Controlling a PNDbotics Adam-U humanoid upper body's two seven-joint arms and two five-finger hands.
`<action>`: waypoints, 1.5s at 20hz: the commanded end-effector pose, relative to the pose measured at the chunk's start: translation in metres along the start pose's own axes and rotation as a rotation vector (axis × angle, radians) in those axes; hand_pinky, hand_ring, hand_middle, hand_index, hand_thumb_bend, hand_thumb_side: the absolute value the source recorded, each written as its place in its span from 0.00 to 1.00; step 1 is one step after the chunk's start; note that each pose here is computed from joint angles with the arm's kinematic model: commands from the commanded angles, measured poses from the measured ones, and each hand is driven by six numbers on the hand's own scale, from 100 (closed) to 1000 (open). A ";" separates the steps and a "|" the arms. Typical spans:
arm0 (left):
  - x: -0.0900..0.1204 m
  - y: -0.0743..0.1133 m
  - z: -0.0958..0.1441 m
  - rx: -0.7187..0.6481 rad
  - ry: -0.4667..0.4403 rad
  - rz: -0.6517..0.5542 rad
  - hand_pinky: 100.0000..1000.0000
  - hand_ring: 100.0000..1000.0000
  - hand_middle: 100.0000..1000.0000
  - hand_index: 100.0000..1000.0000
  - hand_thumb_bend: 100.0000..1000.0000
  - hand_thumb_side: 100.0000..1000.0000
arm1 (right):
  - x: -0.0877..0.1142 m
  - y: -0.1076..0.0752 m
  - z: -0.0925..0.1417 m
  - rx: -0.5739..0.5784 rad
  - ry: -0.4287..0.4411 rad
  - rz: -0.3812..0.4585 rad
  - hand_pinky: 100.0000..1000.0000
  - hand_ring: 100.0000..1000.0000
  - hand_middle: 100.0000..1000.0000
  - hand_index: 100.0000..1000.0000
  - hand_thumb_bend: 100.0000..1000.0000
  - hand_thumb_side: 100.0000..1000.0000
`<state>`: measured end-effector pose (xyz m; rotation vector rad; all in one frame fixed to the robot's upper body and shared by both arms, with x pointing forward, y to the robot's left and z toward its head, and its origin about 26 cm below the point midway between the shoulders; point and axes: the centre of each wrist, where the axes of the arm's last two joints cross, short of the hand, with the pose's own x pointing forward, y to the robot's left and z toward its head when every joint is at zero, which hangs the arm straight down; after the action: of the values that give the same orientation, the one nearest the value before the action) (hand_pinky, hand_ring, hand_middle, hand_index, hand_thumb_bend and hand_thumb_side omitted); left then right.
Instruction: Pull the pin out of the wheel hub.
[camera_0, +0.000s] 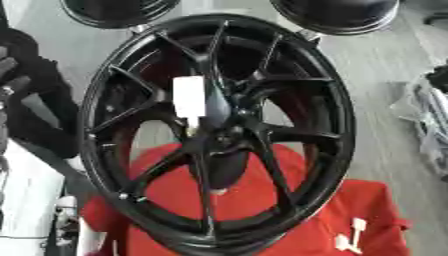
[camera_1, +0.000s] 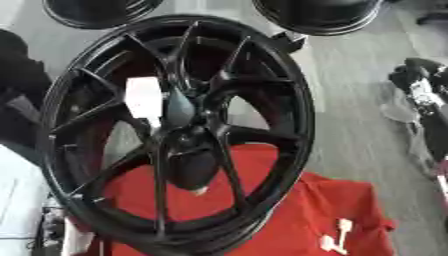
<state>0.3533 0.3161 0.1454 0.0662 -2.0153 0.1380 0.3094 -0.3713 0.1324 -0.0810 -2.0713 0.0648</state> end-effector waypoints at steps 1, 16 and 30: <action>0.007 0.000 -0.004 -0.010 -0.025 -0.004 0.70 0.85 0.76 0.80 0.04 0.79 | 0.011 -0.005 -0.005 0.011 -0.026 0.026 0.88 0.72 0.62 0.71 0.00 0.32; 0.041 -0.005 -0.017 -0.093 -0.096 -0.015 0.71 0.87 0.78 0.81 0.01 0.77 | 0.015 -0.006 -0.007 -0.012 -0.050 0.019 0.88 0.73 0.63 0.71 0.00 0.34; 0.186 -0.025 -0.036 -0.494 -0.254 -0.483 0.73 0.88 0.79 0.81 0.00 0.71 | 0.018 -0.012 -0.001 -0.034 -0.054 0.065 0.88 0.73 0.63 0.71 0.00 0.32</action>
<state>0.3177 0.2975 0.3129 0.1950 -2.1790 -0.6016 0.3032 -0.3768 0.1347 -0.1381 -2.0887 0.0308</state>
